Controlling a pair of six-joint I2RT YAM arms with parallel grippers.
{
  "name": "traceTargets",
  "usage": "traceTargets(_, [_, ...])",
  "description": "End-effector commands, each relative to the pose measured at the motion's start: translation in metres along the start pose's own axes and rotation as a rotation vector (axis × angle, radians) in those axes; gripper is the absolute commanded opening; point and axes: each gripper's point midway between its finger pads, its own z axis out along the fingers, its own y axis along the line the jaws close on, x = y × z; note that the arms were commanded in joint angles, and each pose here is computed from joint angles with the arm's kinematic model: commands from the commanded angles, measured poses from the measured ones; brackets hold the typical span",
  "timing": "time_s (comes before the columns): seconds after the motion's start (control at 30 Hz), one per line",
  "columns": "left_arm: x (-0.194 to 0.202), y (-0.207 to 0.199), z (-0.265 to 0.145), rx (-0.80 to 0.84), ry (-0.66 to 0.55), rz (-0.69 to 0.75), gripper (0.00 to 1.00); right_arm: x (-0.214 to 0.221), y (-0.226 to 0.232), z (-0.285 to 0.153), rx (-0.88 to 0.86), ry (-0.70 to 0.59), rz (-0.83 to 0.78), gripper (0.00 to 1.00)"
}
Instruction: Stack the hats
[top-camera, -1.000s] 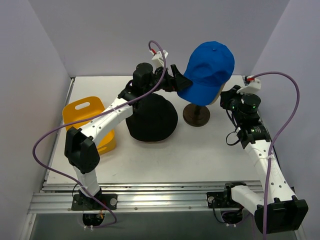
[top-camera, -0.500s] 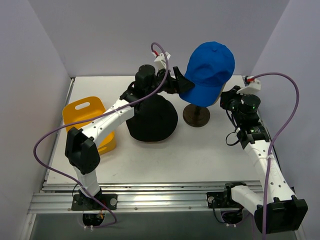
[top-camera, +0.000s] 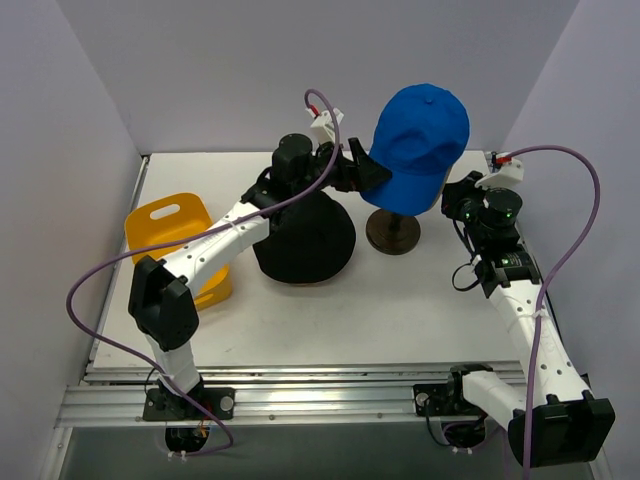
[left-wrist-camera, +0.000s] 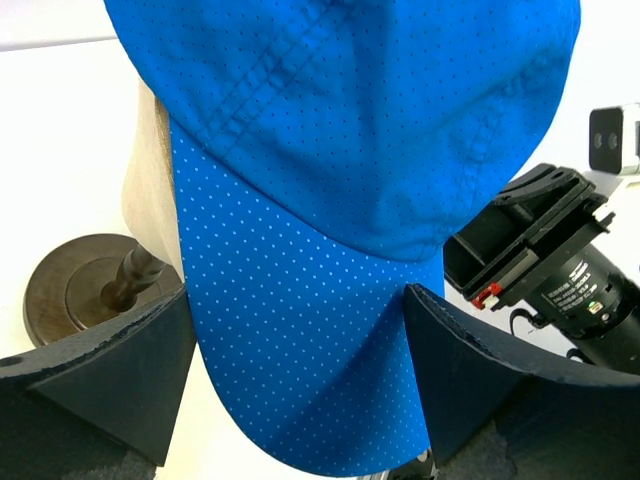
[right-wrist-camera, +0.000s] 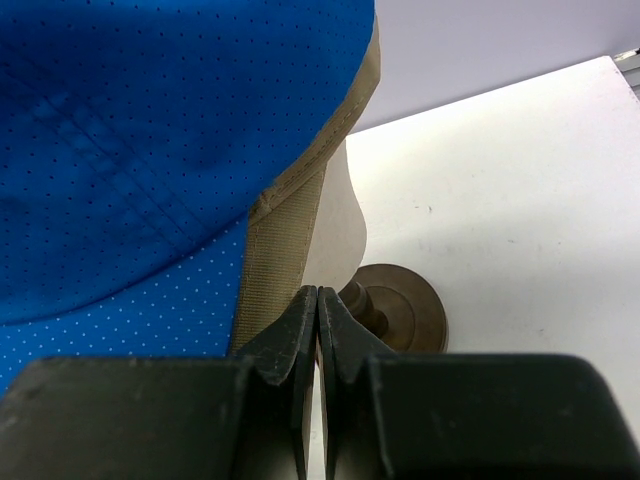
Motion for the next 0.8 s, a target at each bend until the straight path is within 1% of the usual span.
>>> traceTargets(0.0, [-0.023, -0.043, -0.020, 0.088, -0.062, 0.083, 0.90, -0.015, 0.012, 0.000, -0.054, -0.055, 0.004, 0.00])
traceTargets(0.13, [-0.044, -0.028, -0.038, -0.008, -0.090, 0.085, 0.91, -0.015, 0.007, -0.003, -0.030, -0.058, -0.011, 0.00])
traceTargets(0.2, [-0.060, -0.024, -0.047, -0.053, -0.126, 0.124, 0.91, -0.014, 0.007, -0.002, -0.027, -0.052, -0.012, 0.00])
traceTargets(0.23, [-0.056, -0.017, -0.050, -0.090, -0.105, 0.126, 0.91, -0.014, 0.006, -0.002, -0.025, -0.048, -0.017, 0.00])
traceTargets(0.27, [-0.062, -0.017, -0.052, -0.101, -0.117, 0.142, 0.91, -0.014, 0.006, -0.003, -0.025, -0.048, -0.019, 0.00])
traceTargets(0.6, [-0.048, -0.014, -0.037, -0.082, -0.052, 0.136, 0.89, -0.016, 0.008, -0.004, -0.032, -0.048, -0.022, 0.00])
traceTargets(0.7, [-0.040, -0.017, -0.029, -0.065, -0.035, 0.122, 0.89, -0.018, 0.009, -0.005, -0.034, -0.049, -0.019, 0.00])
traceTargets(0.77, [-0.037, -0.027, -0.024, -0.047, -0.027, 0.131, 0.90, -0.019, 0.012, -0.005, -0.046, -0.049, -0.018, 0.00])
